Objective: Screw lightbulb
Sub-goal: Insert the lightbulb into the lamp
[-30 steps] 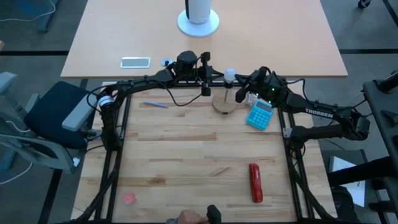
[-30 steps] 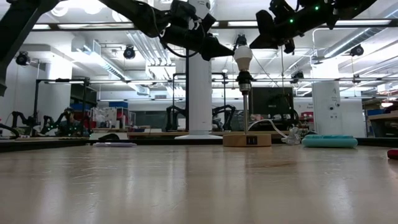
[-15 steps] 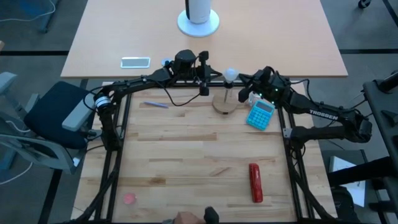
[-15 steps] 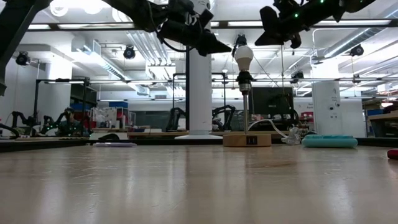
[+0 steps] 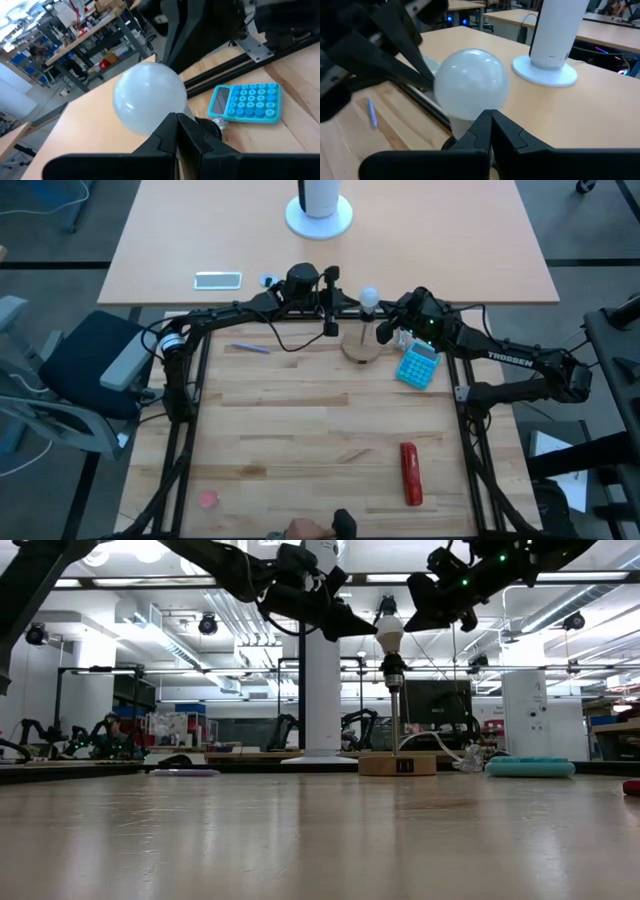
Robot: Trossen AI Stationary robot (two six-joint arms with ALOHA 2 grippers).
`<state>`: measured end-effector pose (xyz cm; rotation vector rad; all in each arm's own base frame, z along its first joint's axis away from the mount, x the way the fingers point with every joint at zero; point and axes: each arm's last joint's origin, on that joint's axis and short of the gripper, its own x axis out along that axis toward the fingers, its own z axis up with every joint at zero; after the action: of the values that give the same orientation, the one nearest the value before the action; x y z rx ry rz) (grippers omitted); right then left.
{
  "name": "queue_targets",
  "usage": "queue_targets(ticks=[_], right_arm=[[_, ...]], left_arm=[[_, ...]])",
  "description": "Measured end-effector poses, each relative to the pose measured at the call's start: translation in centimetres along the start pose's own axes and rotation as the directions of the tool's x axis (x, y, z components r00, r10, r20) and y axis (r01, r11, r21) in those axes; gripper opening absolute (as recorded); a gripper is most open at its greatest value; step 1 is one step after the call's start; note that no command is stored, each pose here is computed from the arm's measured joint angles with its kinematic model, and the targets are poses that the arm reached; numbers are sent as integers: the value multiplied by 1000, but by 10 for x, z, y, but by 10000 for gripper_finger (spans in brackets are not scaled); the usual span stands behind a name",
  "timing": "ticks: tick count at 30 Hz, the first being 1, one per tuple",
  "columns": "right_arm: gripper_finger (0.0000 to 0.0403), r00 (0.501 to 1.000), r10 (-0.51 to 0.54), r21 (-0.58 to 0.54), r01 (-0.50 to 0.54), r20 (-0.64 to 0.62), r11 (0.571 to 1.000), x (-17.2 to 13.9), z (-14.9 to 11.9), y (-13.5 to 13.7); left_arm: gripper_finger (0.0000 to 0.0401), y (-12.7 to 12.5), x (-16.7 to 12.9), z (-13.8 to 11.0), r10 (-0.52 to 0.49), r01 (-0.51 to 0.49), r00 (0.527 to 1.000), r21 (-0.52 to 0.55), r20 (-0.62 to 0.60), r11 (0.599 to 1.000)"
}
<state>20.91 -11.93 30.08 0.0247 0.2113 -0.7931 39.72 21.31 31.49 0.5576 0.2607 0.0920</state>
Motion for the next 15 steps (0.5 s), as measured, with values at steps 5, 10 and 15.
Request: queue_targets(ticks=[5, 10, 15], right_arm=[[2, 1000, 20, 1, -20, 4, 1000, -2, 1, 3], [2, 1000, 27, 6, -27, -1, 1000, -3, 1, 4], [2, 1000, -15, 3, 15, -9, 1000, -3, 0, 3]], left_arm=[[0, 0, 1, -1, 6, -6, 1000, -2, -3, 1000], [0, 0, 1, -1, 4, -4, 1000, -3, -5, 1000], [0, 1, -6, 0, 43, -43, 994, 1, -97, 999]])
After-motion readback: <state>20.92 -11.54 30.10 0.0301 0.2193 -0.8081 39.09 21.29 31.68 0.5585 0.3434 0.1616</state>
